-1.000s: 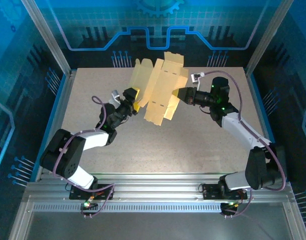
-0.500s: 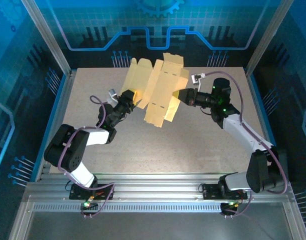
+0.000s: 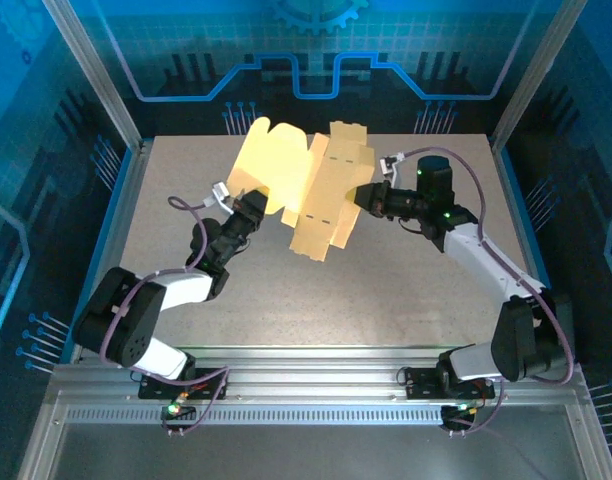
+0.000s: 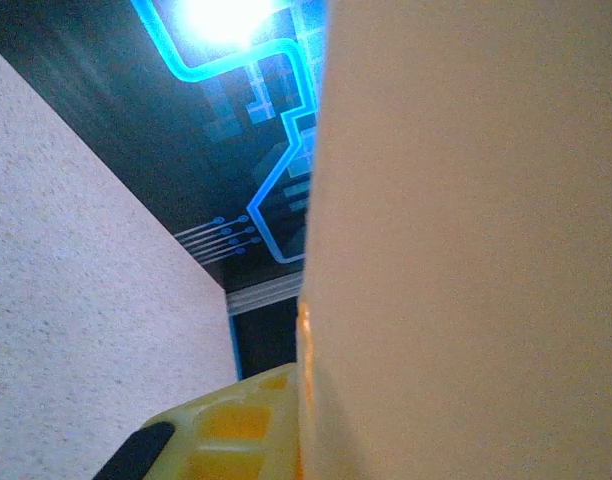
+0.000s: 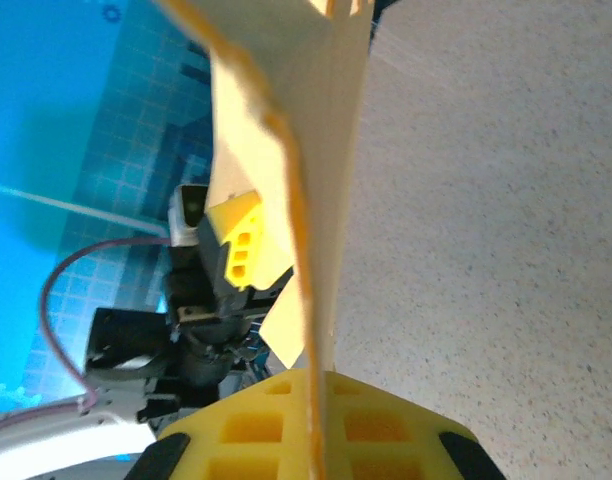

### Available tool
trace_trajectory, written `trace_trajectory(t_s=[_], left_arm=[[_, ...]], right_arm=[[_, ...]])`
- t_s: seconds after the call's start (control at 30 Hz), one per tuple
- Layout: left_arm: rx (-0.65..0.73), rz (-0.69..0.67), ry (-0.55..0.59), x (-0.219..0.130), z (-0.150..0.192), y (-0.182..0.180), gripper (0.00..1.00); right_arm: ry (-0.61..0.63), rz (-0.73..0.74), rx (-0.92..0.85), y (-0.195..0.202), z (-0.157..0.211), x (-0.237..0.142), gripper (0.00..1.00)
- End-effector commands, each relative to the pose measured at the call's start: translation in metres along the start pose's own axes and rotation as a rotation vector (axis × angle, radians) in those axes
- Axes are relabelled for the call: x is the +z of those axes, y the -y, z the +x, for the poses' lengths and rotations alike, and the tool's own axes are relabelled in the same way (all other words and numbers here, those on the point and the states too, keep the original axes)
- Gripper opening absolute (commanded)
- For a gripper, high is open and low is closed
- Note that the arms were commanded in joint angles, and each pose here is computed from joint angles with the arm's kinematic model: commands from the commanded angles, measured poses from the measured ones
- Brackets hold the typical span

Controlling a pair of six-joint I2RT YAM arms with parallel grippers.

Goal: Fold the paper box

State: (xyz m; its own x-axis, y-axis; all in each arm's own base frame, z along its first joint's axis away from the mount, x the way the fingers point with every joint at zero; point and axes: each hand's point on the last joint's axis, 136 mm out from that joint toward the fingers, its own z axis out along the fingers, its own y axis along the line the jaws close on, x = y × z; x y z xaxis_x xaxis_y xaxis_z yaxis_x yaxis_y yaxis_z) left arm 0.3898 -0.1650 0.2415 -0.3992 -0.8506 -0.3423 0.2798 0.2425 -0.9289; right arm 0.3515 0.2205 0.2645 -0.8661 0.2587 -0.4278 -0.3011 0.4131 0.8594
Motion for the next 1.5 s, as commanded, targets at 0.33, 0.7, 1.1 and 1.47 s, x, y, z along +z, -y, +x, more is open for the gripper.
trace_trajectory(t_s=[0.33,0.7,1.1,1.47], left_arm=[[0.848,-0.193,-0.150,-0.022,0.073,0.000,0.16],[0.872,-0.358,-0.279,-0.056,0.101,-0.039,0.15],[0.784,-0.494,-0.372,-0.071,0.125,-0.079,0.15],[0.852,-0.662,-0.358,-0.084,0.111,-0.105,0.14]], right_arm=[[-0.154,0.550,0.105,0.074,0.049,0.036,0.00],[-0.287,0.806,0.291,0.137,0.093,0.053,0.00],[-0.357,0.960,0.218,0.168,0.115,0.072,0.18],[-0.286,0.835,0.109,0.151,0.091,0.057,0.63]])
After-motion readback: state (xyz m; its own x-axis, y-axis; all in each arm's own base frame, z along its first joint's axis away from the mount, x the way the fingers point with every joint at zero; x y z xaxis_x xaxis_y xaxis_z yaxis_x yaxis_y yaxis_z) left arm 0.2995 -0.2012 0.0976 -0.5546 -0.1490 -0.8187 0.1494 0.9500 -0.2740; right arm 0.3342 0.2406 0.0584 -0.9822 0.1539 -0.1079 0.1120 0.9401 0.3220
